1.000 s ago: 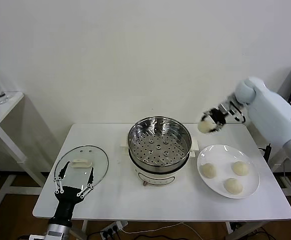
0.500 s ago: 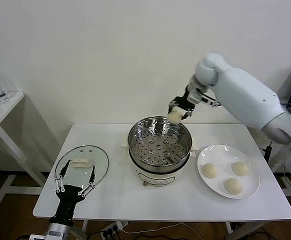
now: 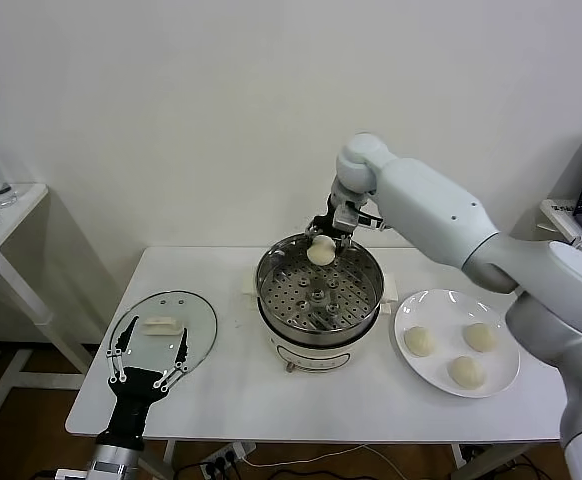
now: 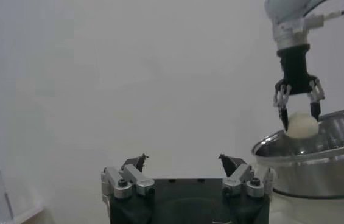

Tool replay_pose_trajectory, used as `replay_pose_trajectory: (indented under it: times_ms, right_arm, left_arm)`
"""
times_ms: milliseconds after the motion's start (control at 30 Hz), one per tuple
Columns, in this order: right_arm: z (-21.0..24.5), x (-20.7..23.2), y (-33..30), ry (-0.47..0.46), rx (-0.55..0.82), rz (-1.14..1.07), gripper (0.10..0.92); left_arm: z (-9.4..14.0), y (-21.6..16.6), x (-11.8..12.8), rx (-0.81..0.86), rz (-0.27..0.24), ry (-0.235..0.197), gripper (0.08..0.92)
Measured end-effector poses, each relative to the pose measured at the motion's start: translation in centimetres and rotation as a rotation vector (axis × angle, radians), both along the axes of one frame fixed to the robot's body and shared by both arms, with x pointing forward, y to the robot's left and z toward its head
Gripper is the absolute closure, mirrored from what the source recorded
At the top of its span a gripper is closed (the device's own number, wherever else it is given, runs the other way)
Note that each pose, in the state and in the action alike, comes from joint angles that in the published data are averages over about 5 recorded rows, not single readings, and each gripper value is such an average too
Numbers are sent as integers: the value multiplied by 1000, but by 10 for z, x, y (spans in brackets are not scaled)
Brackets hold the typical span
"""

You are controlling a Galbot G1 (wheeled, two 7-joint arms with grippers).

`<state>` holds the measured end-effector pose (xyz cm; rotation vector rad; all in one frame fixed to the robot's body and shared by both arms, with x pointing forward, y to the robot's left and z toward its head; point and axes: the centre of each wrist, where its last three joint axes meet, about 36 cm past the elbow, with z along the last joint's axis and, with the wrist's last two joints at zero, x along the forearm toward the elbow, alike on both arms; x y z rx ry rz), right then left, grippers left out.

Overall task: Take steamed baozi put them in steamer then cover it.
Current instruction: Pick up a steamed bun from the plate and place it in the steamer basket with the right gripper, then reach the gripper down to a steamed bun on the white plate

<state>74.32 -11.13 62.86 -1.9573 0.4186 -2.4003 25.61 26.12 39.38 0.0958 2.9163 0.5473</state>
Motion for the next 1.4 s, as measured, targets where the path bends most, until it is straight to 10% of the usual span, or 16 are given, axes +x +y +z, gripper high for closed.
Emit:
replay_pose_trajectory:
  times_ms: [900,1400]
  right_arm:
    - [-6,3,-3,53,8,-67,200]
    - [67,-1,-162,223,171,-706,200]
  left_arm:
    - [3,6,-1,7,23,-14,177]
    - [6,0,2,1,8,-17,177]
